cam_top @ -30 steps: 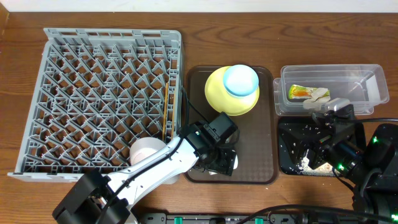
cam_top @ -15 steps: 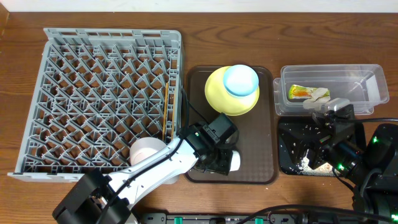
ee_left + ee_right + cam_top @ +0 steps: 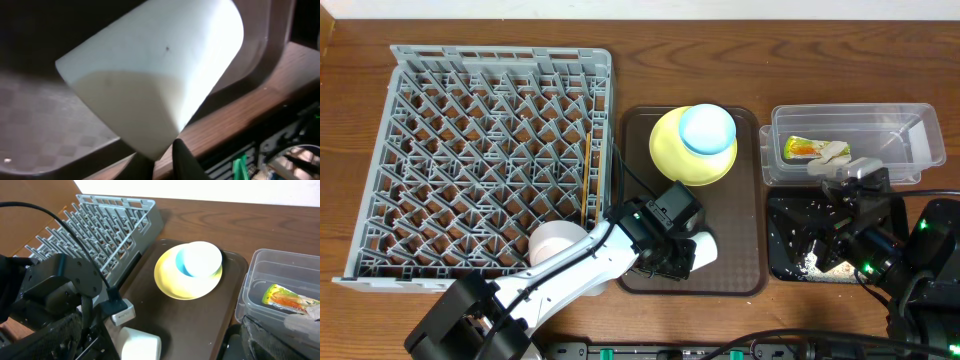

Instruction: Sort waste into correct bins and load items into the dishwasher

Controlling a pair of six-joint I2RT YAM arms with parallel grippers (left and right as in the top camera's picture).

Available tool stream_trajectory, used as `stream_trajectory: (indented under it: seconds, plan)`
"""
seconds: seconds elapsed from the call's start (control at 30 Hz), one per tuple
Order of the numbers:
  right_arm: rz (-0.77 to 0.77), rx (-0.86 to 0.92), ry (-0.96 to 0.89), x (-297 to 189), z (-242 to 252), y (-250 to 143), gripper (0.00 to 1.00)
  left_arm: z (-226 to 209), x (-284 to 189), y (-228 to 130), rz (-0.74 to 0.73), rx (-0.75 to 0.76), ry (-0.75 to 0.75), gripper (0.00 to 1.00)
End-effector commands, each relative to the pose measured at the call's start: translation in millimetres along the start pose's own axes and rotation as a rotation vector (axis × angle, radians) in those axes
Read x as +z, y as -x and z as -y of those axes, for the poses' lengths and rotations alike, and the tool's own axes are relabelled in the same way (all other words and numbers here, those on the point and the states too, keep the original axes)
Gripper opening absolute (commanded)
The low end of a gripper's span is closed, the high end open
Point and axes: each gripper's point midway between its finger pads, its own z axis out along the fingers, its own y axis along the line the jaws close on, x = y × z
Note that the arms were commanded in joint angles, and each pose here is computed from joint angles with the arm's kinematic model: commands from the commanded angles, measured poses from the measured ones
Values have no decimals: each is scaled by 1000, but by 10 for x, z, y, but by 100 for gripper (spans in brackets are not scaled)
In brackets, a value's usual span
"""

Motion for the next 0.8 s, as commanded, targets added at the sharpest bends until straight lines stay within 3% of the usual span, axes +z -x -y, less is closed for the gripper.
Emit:
stream_trajectory:
  seconds: [0.0, 0.43, 0.53, 0.63, 0.77]
  plan:
    - [8, -20, 5, -22, -36, 30, 99, 67, -4, -40, -15, 16, -38, 11]
    - [8, -20, 5, -22, -36, 30, 99, 182, -19, 131, 56, 49, -82, 8]
    - [7, -20, 5, -22, -36, 29, 99, 194, -38, 250, 104, 56, -87, 22]
    - [8, -20, 5, -22, -36, 30, 99, 193, -74, 389, 155, 54, -98, 43]
    - [8, -20, 5, -22, -36, 30, 99, 155, -145, 568, 210, 36, -118, 45]
